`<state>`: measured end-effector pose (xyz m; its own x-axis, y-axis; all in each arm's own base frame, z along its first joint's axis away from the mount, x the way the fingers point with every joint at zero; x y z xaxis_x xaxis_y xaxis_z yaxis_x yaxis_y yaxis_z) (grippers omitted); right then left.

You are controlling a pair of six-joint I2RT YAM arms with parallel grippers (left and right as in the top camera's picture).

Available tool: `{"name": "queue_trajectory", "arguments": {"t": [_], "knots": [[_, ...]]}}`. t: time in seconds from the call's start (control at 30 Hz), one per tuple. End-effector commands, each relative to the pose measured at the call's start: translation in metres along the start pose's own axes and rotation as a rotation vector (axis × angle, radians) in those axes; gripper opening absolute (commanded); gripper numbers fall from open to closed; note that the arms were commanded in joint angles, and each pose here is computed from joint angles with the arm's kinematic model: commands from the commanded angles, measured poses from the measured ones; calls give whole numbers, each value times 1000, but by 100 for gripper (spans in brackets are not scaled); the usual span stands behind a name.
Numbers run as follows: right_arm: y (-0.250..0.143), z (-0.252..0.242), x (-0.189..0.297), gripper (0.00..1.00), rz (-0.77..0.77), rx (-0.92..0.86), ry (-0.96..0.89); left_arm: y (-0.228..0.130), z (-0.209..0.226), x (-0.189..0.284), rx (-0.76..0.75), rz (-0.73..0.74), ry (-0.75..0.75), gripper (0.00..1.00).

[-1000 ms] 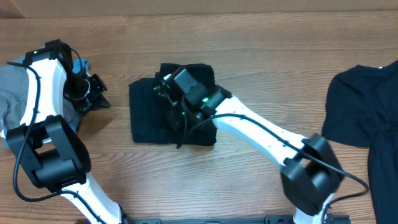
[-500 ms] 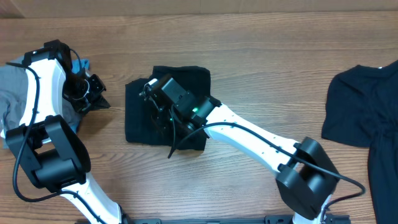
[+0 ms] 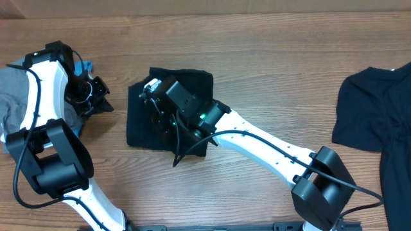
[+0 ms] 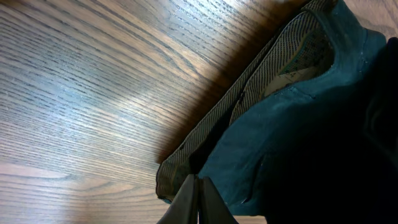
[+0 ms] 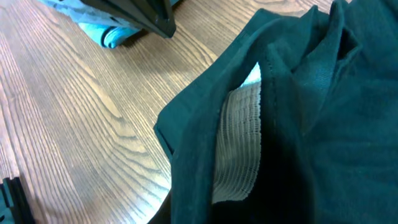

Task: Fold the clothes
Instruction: 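Fold the right end over onto the left half with the right gripper, then release the right gripper and lift it off the folded pants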

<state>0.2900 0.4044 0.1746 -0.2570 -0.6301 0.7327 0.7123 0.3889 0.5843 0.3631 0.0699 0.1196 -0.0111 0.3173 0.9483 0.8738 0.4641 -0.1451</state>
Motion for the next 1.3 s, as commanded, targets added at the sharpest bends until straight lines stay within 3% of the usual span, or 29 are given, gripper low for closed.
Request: {"name": "queue_trajectory", "arguments": {"t": [0.0,0.33,0.73,1.03,1.07,1.17,1.2,1.27], "knots": [[18,17,23,4,-67,24,36,6,1,4,-24,-17,4,4],[11,13,3,4,-46,20,31,5,1,4,-24,-16,4,4],[-21,-1,-59,4,64,-23,49,5,1,4,-24,-15,4,4],[-28,3,-66,4,93,-46,87,5,1,4,-24,-16,4,4],[-29,4,-66,6,94,-54,89,5,1,4,-24,-16,4,4],[-30,18,-63,78,118,-53,182,5,1,4,-24,-15,4,4],[-30,24,-59,95,125,-53,223,5,1,4,-24,-15,4,4],[-23,34,-44,100,120,-49,292,5,1,4,-24,-16,4,4]]}}
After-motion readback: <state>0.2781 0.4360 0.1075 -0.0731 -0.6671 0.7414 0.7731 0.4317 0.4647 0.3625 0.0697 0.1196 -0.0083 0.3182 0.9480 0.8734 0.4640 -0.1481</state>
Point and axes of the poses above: each gripper's point midway between its finger pads, its own x axis back along the fingers, its own z axis along the line the jaws close on, y = z × x, the point moved 3 cm from there along x, back along the fingers, and after that the axes turned 7 degrees about -x, right-handed, at the moved point
